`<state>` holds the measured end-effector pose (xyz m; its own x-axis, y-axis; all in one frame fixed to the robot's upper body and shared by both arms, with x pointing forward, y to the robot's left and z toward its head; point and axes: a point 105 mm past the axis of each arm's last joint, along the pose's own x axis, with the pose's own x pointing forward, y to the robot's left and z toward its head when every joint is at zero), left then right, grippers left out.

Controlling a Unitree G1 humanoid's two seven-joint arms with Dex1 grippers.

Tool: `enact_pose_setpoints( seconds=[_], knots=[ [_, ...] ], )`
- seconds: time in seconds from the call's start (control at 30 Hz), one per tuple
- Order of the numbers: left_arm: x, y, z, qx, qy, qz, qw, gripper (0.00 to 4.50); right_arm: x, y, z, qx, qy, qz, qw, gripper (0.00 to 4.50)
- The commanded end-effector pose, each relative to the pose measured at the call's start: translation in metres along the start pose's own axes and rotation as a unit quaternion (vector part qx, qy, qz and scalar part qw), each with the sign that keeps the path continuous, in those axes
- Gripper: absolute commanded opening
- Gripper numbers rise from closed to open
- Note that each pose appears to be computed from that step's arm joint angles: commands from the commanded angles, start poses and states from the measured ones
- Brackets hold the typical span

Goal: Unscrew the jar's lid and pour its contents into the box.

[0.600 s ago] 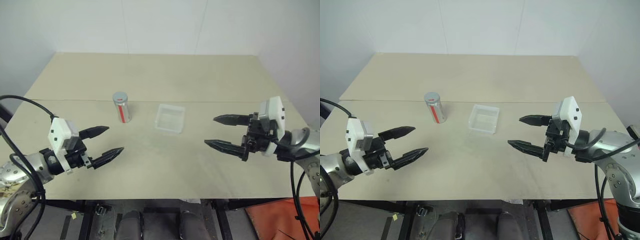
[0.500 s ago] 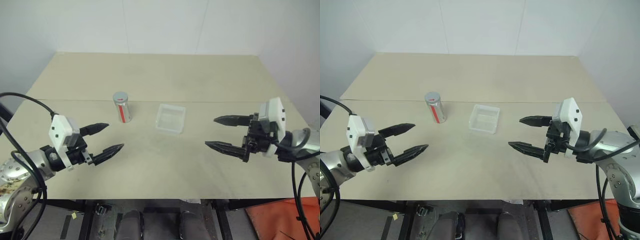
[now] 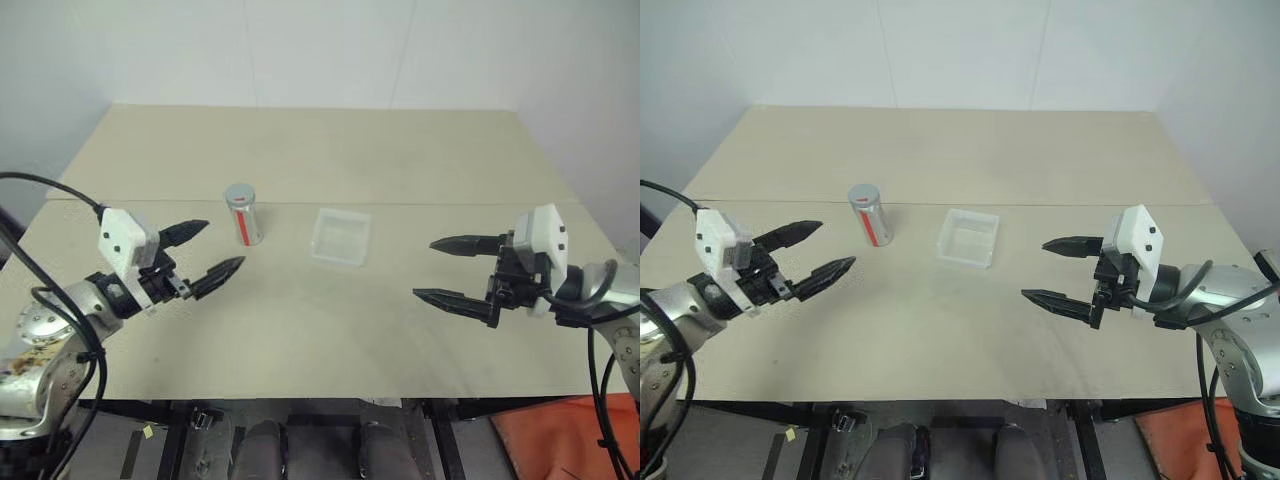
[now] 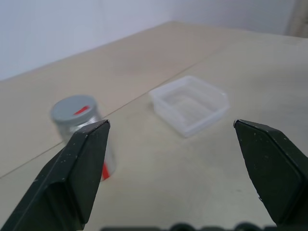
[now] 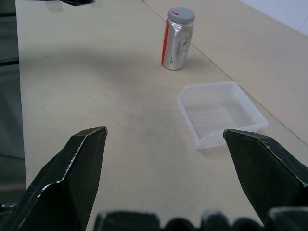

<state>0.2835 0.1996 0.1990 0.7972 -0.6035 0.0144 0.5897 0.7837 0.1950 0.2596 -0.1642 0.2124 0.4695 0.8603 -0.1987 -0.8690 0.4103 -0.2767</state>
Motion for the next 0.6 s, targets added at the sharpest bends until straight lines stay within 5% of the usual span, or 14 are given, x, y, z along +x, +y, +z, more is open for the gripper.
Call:
enact_pose_setpoints(
  seconds=[0.03, 0.2, 0.6],
  knots=[
    [0.008, 0.005, -0.005, 0.011, -0.006, 0.065, 0.998, 4.47, 0.001, -0.003, 0.011, -0.034, -0.010, -0.001, 0.999, 4.50],
    [0.036, 0.014, -0.033, -0.011, -0.005, 0.224, 0.975, 4.47, 0.005, -0.010, 0.022, -0.049, -0.021, 0.005, 0.999, 4.50],
    [0.086, 0.019, -0.051, -0.012, -0.011, 0.270, 0.963, 4.47, 0.013, -0.014, 0.036, -0.080, -0.012, 0.021, 0.997, 4.50]
  ],
)
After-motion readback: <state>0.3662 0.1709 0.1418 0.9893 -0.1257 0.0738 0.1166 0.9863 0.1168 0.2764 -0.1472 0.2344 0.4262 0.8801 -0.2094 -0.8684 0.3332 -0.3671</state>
